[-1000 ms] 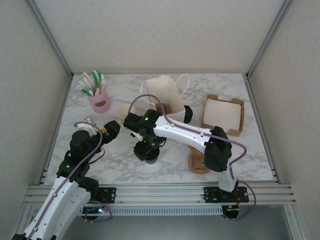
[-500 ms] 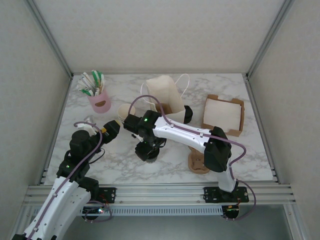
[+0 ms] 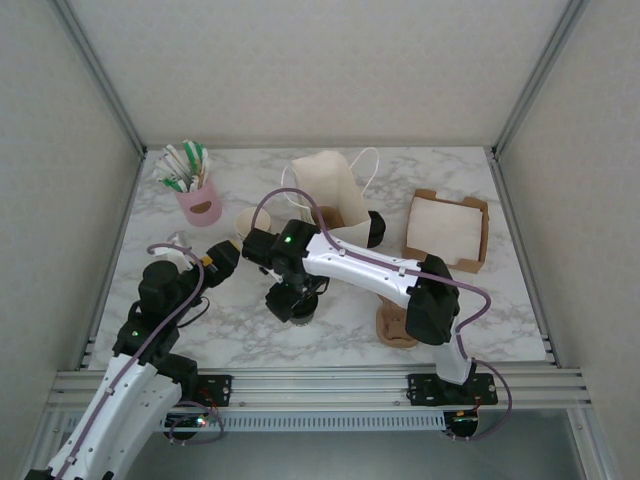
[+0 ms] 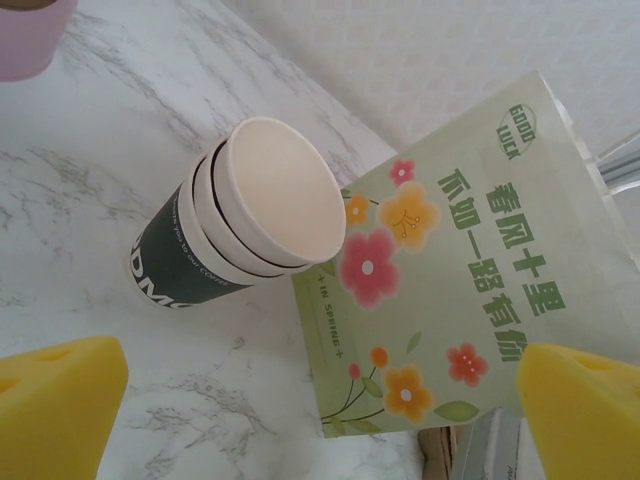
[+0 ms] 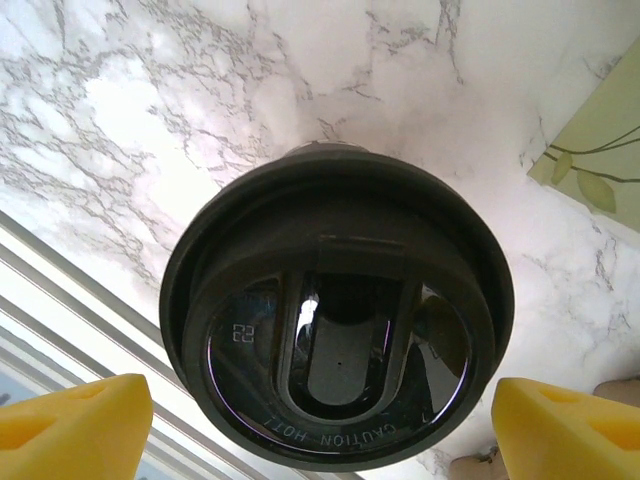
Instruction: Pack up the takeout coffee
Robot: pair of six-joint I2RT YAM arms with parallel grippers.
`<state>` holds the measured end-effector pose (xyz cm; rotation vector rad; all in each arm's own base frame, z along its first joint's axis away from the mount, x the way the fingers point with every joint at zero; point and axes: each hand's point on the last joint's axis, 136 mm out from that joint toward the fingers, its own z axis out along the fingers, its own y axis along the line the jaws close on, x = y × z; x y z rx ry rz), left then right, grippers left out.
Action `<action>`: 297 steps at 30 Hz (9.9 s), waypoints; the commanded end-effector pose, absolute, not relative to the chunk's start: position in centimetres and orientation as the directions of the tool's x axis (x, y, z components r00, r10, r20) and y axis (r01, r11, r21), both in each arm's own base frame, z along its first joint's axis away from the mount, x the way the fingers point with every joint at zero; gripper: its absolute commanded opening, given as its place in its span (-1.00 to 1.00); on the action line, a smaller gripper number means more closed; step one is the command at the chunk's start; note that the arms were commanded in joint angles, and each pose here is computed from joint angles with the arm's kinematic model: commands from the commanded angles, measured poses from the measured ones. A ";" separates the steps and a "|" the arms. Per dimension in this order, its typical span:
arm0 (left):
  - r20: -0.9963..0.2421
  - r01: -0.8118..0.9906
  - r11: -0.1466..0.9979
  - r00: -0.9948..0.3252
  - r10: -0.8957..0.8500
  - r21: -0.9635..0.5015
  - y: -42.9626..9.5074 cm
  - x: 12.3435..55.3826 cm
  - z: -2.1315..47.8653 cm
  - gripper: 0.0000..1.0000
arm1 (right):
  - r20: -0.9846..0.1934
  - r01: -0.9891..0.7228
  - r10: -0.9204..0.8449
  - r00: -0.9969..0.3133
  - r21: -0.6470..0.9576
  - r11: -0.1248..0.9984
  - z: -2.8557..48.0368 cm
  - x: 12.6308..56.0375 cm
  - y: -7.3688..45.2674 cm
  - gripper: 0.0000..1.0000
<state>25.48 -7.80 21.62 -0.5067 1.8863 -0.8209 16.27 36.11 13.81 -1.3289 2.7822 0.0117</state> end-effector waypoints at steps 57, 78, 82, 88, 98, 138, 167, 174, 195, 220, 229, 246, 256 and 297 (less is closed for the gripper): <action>-0.644 0.016 0.687 -0.368 -0.671 -0.726 -6.6 25.2 23.4 0.99 | -0.018 -0.723 -0.725 -0.688 -0.057 0.688 12.2 17.1 36.1 0.57; -0.644 0.030 0.682 -0.361 -0.674 -0.731 -6.7 25.4 24.0 0.99 | -0.061 -0.702 -0.700 -0.711 0.003 0.712 15.1 15.9 34.9 0.42; -0.650 0.034 0.688 -0.365 -0.666 -0.724 -6.9 25.7 24.4 0.99 | -0.076 -0.697 -0.693 -0.717 0.036 0.716 16.3 15.3 34.6 0.41; -0.682 0.046 0.719 -0.364 -0.635 -0.694 -7.0 26.6 25.8 0.99 | -0.123 -0.688 -0.678 -0.725 0.081 0.721 19.2 14.5 33.8 0.41; -0.712 0.031 0.753 -0.355 -0.606 -0.657 -7.2 30.1 28.7 0.99 | -0.224 -0.678 -0.645 -0.731 0.132 0.723 24.8 13.7 32.1 0.42; -0.758 0.165 0.841 -0.546 -0.357 -0.515 -16.3 58.4 26.1 0.64 | -0.649 -0.529 -0.312 -0.694 0.166 0.832 41.3 22.8 24.7 0.39; -0.658 0.407 0.694 -0.742 -0.129 -0.594 -24.4 54.1 19.3 0.45 | -0.512 -0.421 -0.312 -0.800 0.110 0.900 37.3 26.0 23.0 0.38; -0.650 0.441 0.663 -0.755 -0.091 -0.605 -25.9 51.8 19.2 0.42 | -0.482 -0.404 -0.317 -0.817 0.084 0.911 36.7 25.5 22.1 0.38; -0.634 0.520 0.573 -0.773 0.002 -0.633 -31.8 45.3 19.4 0.40 | -0.342 -0.402 -0.362 -0.867 0.051 0.914 33.4 22.4 19.8 0.37; -0.681 0.331 0.719 -0.683 -0.265 -0.611 -23.1 48.0 24.7 0.56 | -0.146 -0.383 -0.391 -0.909 -0.082 0.920 28.8 21.2 17.3 0.39; -0.706 0.190 0.783 -0.590 -0.391 -0.593 -17.6 44.4 27.0 0.51 | -0.084 -0.384 -0.390 -0.917 -0.079 0.920 27.4 21.2 17.8 0.39; -0.682 0.248 0.812 -0.693 -0.233 -0.529 -21.9 34.8 22.7 0.19 | 0.021 -0.380 -0.380 -0.925 -0.090 0.920 24.9 21.0 18.1 0.39; -0.671 0.251 0.802 -0.704 -0.234 -0.542 -23.0 35.3 21.3 0.08 | 0.070 -0.389 -0.384 -0.921 -0.096 0.916 23.8 20.9 18.0 0.39; -0.695 0.256 0.795 -0.668 -0.266 -0.551 -24.4 40.0 22.3 0.04 | 0.148 -0.366 -0.353 -0.924 -0.074 0.928 22.2 20.1 19.5 0.38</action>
